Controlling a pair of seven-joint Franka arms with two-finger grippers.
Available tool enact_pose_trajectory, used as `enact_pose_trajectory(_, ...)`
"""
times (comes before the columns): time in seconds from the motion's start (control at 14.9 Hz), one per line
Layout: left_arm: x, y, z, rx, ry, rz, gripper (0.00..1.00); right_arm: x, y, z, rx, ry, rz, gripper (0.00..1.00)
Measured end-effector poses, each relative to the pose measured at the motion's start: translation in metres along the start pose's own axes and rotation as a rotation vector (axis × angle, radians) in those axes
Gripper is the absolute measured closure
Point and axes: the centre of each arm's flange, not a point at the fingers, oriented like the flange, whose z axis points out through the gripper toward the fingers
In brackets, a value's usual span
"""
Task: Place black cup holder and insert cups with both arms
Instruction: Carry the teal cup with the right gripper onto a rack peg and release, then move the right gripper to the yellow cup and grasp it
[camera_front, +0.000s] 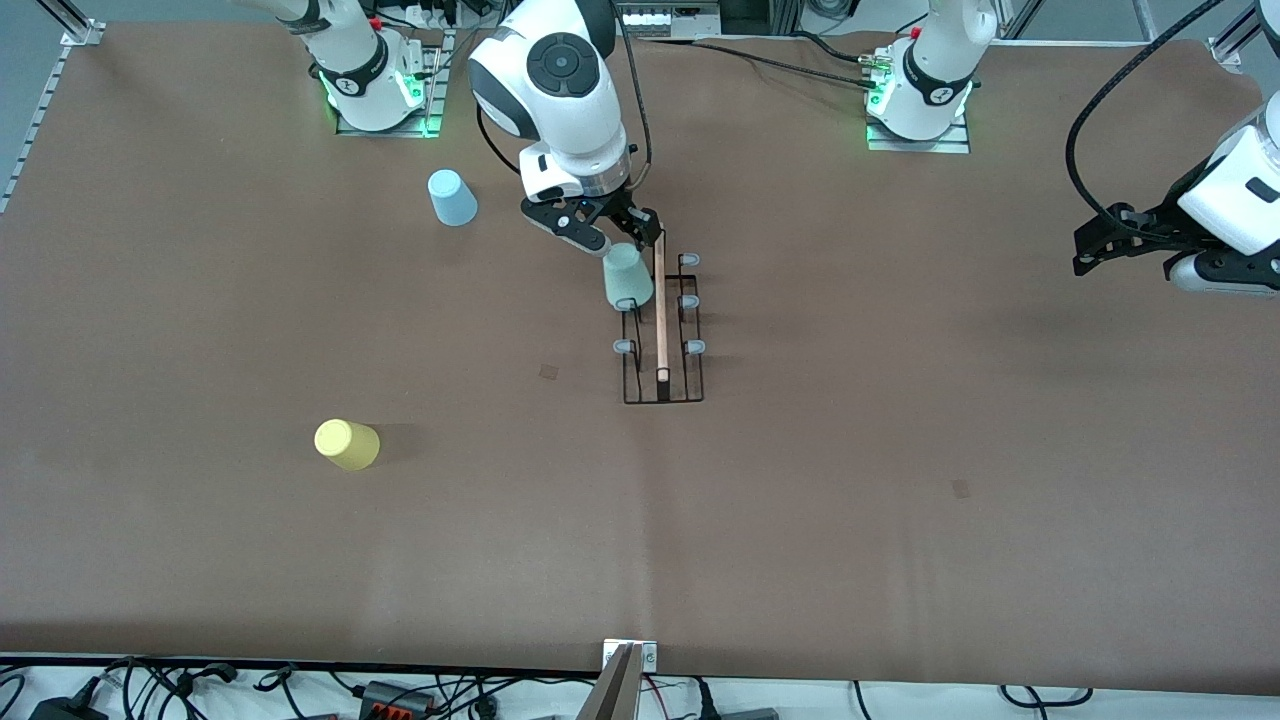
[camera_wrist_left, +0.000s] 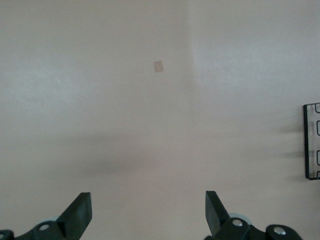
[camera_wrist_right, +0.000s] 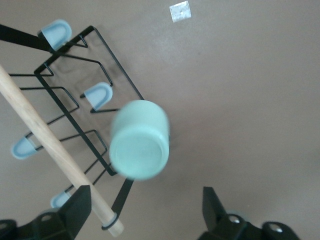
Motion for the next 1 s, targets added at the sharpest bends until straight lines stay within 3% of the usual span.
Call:
enact_pose_trajectory(0.13, -0.001, 0.000, 0.001, 0.000, -0.006, 0.000, 0.00, 0.024, 0.002, -0.017, 0.024, 0.017, -0.040, 0.00)
enact_pose_trajectory(0.27, -0.001, 0.000, 0.001, 0.000, -0.008, 0.000, 0.00, 0.073, 0.021, -0.040, 0.005, 0.035, -0.129, 0.00)
enact_pose_trajectory(0.47, -0.001, -0.001, 0.002, 0.000, -0.011, -0.002, 0.00, 0.179, 0.082, -0.067, -0.054, 0.037, -0.294, 0.00)
enact_pose_trajectory(0.74, -0.001, 0.000, 0.000, 0.000, -0.009, 0.000, 0.00, 0.312, 0.186, -0.068, -0.072, 0.036, -0.498, 0.00)
enact_pose_trajectory(1.0, -0.001, 0.003, -0.001, 0.000, -0.007, 0.005, 0.00, 0.373, 0.241, -0.026, -0.117, 0.166, -0.605, 0.00)
